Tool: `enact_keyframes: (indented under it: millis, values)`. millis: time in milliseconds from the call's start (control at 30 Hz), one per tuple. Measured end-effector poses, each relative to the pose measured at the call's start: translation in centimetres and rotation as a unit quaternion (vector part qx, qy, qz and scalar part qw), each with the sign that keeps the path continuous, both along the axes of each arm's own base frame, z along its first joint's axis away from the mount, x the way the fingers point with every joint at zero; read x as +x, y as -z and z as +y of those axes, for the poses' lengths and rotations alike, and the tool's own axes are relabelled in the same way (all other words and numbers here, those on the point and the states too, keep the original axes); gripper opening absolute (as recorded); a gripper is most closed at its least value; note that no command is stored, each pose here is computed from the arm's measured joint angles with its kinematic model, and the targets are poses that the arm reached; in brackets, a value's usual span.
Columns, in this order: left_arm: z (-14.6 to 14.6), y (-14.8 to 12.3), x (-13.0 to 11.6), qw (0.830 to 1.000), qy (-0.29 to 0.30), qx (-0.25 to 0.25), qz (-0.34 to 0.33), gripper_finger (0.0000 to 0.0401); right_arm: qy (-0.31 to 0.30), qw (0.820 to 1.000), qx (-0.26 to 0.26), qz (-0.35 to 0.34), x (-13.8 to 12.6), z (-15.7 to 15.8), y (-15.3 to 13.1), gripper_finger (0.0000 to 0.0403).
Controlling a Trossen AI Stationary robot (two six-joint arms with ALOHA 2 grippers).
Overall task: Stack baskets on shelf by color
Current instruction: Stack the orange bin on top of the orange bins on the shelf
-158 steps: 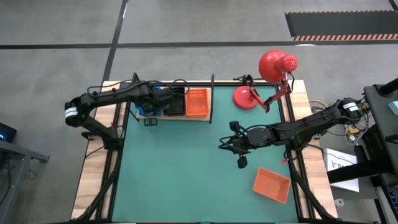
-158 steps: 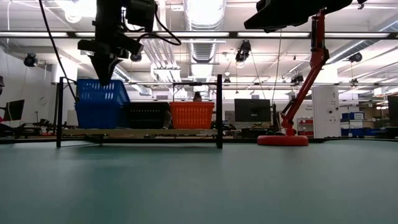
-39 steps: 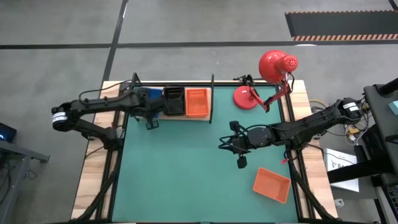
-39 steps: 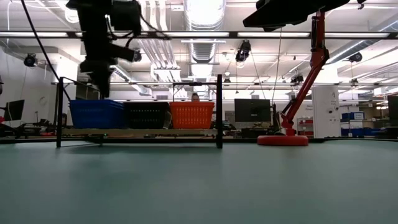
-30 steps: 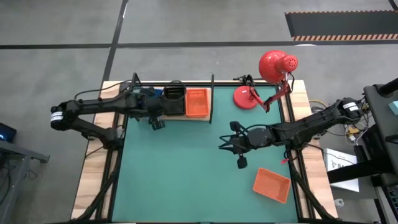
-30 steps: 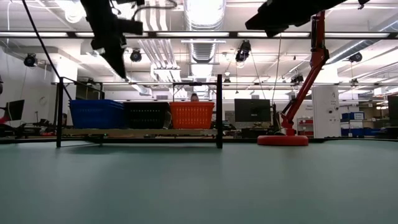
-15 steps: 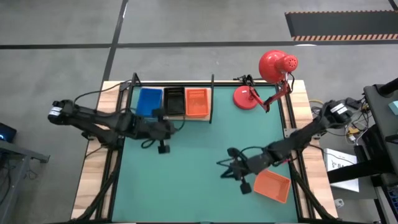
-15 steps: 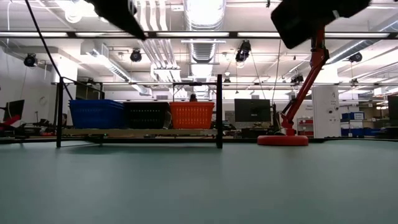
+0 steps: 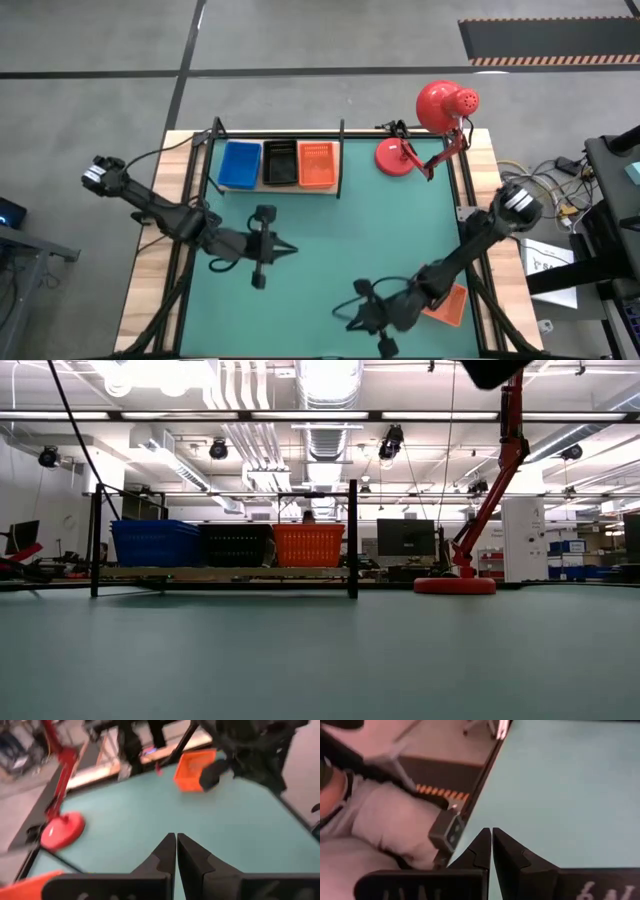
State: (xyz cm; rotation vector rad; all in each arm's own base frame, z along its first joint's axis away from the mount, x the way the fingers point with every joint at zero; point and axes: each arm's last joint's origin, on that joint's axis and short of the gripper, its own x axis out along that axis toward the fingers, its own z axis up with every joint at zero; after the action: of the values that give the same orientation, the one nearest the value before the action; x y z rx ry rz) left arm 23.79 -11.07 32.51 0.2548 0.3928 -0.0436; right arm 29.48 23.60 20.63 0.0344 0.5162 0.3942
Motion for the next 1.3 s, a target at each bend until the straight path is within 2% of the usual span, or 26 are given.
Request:
enact_keyframes:
  millis: [200, 367, 533, 633, 733, 867, 1000, 1167, 1300]
  values:
    - [-1.0, -0.1, -0.3, 1.0, 0.022, 0.003, -0.012, 0.0, -0.005, 0.997, -0.047, 0.068, 1.9, 3.7, -0.3, 0.0009]
    - [-1.3, -0.2, -0.4, 0.999, 0.028, 0.0, -0.016, 0.0, 0.014, 0.988, -0.067, 0.138, 2.7, 5.4, -1.4, 0.0009]
    - [-1.3, -0.2, -0.4, 0.999, 0.037, 0.023, -0.017, 0.0, 0.049, 0.973, -0.087, 0.21, 2.3, 5.4, -2.2, 0.0009]
    - [-1.2, -0.4, -0.4, 0.997, 0.048, 0.052, -0.026, 0.0, 0.074, 0.966, -0.076, 0.237, 1.8, 5.0, -2.7, 0.0009]
    - [-1.2, -0.9, -0.4, 0.997, 0.05, 0.054, -0.039, 0.0, 0.105, 0.955, -0.069, 0.268, 1.1, 4.3, -3.1, 0.0009]
    - [-1.3, -1.3, -0.3, 0.997, 0.047, 0.04, -0.047, 0.0, 0.131, 0.926, -0.036, 0.352, -0.2, 3.7, -3.5, 0.0021]
    - [-1.3, -1.3, -0.3, 0.997, 0.043, 0.028, -0.05, 0.0, 0.17, 0.896, -0.042, 0.408, -1.5, 3.1, -3.4, 0.0066]
    - [-1.4, -1.3, -0.4, 0.998, 0.042, 0.023, -0.05, 0.0, 0.212, 0.833, -0.034, 0.51, -3.1, 2.7, -3.1, 0.0132]
    - [-1.5, -1.4, -0.5, 0.997, 0.047, 0.022, -0.051, 0.0, 0.215, 0.818, -0.068, 0.529, -4.8, 3.2, -3.0, 0.0171]
